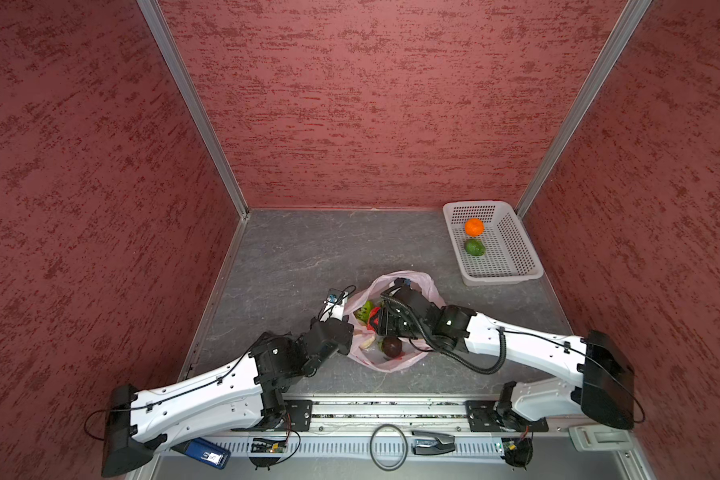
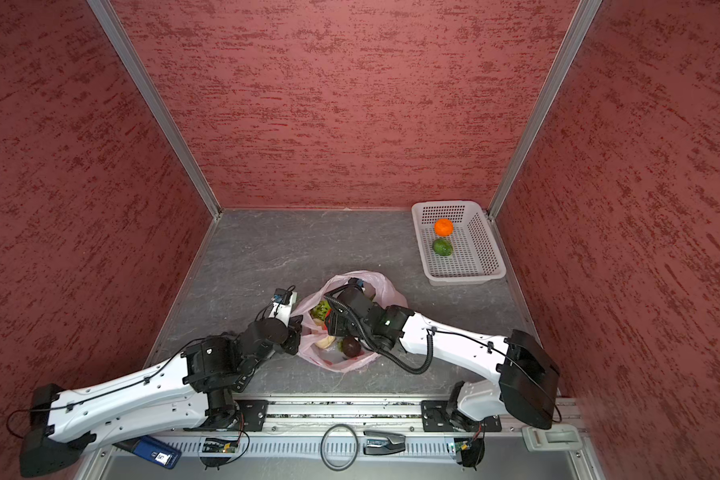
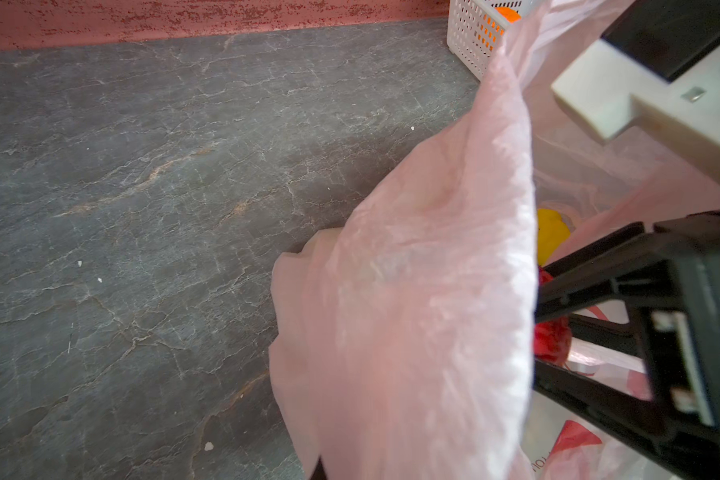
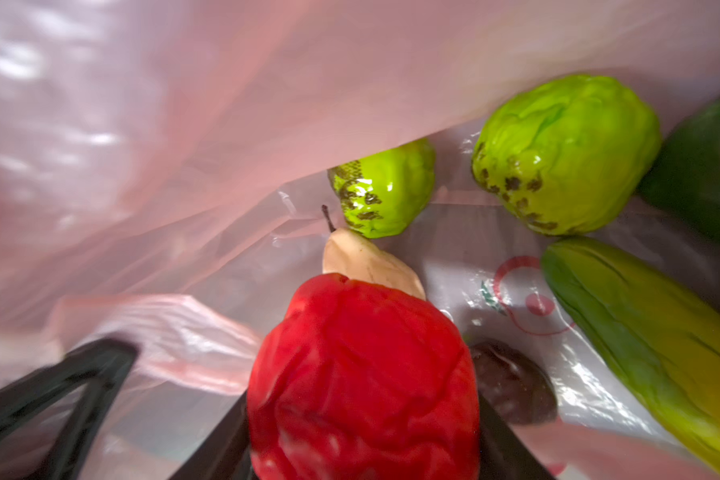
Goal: Untie the knot of the plastic bag and take out the fruit
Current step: 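Close the right gripper on the red apple and lift it out, then carry the red apple to the white basket and open the right gripper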
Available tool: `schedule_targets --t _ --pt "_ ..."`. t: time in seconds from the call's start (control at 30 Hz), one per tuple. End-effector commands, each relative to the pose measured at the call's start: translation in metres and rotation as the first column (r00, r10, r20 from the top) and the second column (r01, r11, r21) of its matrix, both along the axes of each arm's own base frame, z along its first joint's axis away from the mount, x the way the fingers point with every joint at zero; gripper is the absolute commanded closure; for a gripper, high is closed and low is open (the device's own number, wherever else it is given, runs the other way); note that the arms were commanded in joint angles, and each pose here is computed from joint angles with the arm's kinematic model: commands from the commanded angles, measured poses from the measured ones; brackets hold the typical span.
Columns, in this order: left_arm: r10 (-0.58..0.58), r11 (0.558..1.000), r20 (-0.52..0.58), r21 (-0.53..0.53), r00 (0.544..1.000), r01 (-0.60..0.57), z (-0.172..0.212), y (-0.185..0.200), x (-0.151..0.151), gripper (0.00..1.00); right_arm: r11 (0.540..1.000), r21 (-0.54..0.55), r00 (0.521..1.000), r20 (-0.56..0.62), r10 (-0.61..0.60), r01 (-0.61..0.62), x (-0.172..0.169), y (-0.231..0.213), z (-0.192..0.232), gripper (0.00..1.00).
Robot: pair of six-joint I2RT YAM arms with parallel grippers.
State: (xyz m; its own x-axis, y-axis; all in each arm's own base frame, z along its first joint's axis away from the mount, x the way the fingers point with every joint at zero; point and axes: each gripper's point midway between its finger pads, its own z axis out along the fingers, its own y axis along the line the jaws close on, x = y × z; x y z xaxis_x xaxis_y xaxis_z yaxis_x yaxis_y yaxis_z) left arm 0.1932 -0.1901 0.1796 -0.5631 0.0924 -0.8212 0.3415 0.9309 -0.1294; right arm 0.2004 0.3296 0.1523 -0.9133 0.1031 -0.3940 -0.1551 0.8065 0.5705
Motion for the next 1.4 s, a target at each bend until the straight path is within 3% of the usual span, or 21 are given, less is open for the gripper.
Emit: schedule_targets --t 0.0,0.37,0.77,1.1,1.37 --pt "0.012 1.000 0.026 -0.008 1.000 -0.012 0.012 0.002 0.004 1.00 1.000 0.013 0.999 0.035 0.006 -0.007 -0.003 0.000 0.025 0.56" --pt "0.030 1.000 0.038 -0.004 0.999 -0.030 0.018 0.005 0.008 1.00 0.997 0.076 0.998 0.052 0.023 -0.027 -0.026 -0.007 0.074 0.58" --pt "0.020 1.000 0.035 0.005 0.999 -0.020 0.020 -0.001 0.010 1.00 0.988 0.136 0.987 0.136 -0.090 0.072 -0.022 -0.062 0.160 0.58" --pt "0.009 1.000 0.033 0.007 0.999 -0.009 0.020 -0.006 0.011 1.00 0.926 0.077 0.899 0.221 -0.378 0.370 0.062 -0.175 0.175 0.60" --pt "-0.008 1.000 0.028 0.006 1.000 0.007 0.021 -0.015 0.010 1.00 0.803 0.075 0.765 0.265 -0.587 0.591 0.167 -0.258 0.137 0.61"
